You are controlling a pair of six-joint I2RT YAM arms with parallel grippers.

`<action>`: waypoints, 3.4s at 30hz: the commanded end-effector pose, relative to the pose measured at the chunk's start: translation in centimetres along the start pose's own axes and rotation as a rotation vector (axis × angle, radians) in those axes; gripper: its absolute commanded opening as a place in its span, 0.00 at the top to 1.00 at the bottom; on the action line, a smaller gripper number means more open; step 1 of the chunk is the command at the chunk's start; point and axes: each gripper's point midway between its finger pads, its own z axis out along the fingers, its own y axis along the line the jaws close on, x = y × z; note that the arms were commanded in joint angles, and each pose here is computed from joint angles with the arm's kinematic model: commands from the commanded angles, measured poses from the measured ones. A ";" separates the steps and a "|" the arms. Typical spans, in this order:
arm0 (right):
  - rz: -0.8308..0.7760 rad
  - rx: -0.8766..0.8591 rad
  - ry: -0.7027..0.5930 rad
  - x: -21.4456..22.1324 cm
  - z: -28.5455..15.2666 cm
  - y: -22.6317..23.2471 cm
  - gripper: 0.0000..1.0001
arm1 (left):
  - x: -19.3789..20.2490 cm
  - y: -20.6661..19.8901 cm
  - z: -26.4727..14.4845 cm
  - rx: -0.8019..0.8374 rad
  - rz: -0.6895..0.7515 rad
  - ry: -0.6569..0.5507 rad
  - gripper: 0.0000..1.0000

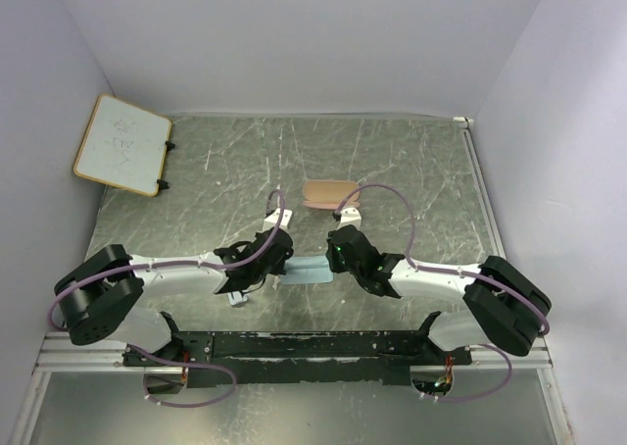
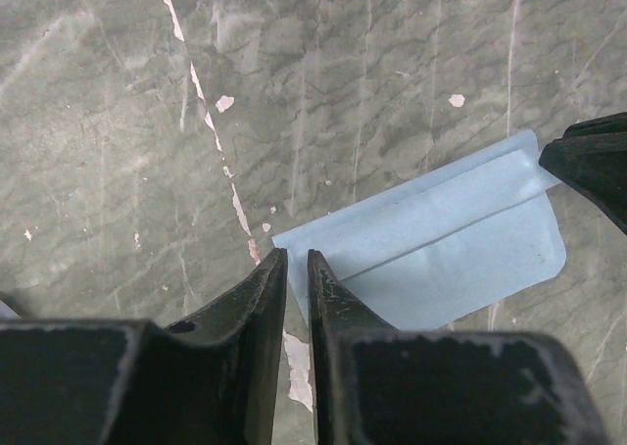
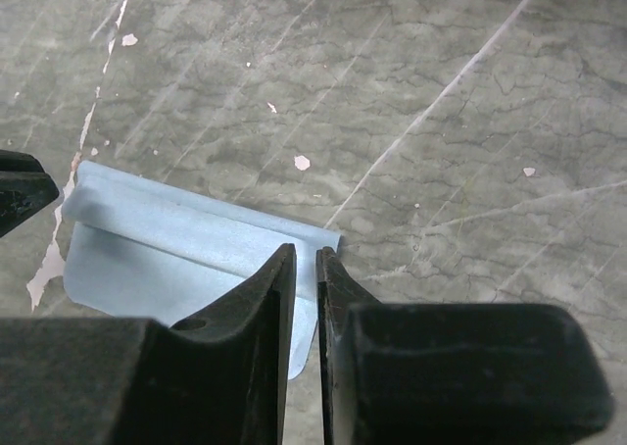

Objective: Organize the sunglasses
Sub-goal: Fold the glasses cleaning cloth at the center of the board.

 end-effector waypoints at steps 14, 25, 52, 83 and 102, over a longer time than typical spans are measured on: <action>-0.008 -0.010 -0.006 0.0 0.1 0.2 0.89 | -0.3 -0.3 0.1 0.000 0.003 -0.022 0.79; -0.027 -0.017 -0.001 -0.2 0.9 0.8 0.89 | -0.1 -1.0 1.2 0.015 0.014 -0.019 0.81; 0.000 -0.053 0.038 1.9 -1.0 1.2 0.90 | 1.4 -2.1 -0.5 0.077 0.018 0.015 0.87; -0.007 -0.017 -0.022 0.1 -2.1 0.5 0.83 | -0.6 -1.1 0.1 -0.004 0.041 -0.054 0.86; 0.004 -0.027 0.047 2.7 -2.1 0.0 0.88 | 1.0 -0.7 -1.6 0.061 -0.006 -0.032 0.88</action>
